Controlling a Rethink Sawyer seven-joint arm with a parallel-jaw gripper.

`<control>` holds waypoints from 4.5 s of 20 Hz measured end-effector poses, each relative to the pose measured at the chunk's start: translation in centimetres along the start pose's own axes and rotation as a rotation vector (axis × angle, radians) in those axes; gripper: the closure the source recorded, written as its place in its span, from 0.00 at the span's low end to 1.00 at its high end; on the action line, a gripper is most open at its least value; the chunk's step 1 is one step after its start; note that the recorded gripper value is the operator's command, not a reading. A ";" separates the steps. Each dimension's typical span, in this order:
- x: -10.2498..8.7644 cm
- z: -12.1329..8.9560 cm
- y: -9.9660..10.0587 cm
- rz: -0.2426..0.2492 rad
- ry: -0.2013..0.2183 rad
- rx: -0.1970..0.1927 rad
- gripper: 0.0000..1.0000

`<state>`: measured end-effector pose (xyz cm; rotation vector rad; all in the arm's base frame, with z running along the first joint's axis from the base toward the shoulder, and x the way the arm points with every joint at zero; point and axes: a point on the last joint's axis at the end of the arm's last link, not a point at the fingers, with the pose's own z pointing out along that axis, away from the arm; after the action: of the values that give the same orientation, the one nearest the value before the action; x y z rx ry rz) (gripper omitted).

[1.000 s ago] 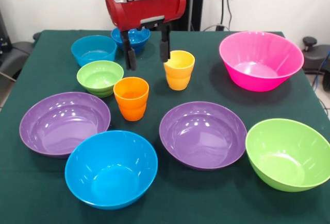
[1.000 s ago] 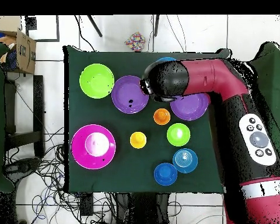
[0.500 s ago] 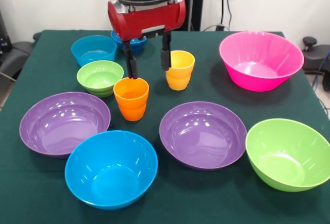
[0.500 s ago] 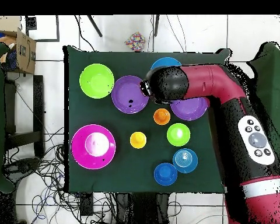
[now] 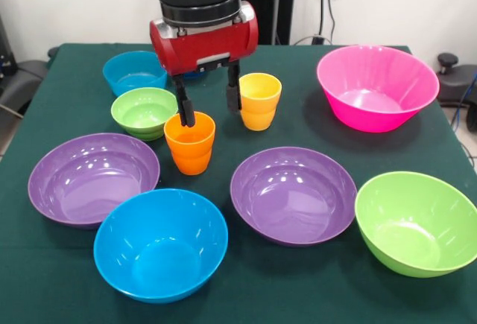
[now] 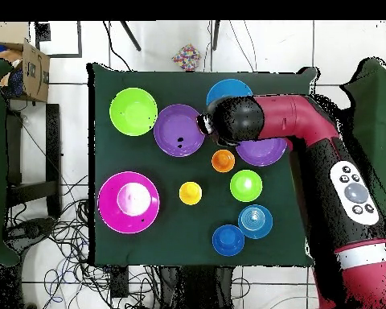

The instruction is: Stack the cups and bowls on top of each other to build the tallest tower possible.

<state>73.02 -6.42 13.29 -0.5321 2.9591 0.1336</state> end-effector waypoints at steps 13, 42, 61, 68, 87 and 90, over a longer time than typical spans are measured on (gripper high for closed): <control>2.9 1.8 0.2 -0.014 0.002 -0.007 0.00; 6.0 4.4 2.3 -0.044 -0.040 -0.031 0.00; 9.2 6.1 1.0 -0.104 -0.116 0.029 0.00; 10.6 6.8 1.7 -0.132 -0.113 0.032 0.00; 14.7 11.1 3.4 -0.107 -0.091 -0.030 0.00; 15.5 12.5 4.0 -0.094 -0.086 -0.055 0.00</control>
<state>58.66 -6.53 -1.03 -0.6544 2.8484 0.2226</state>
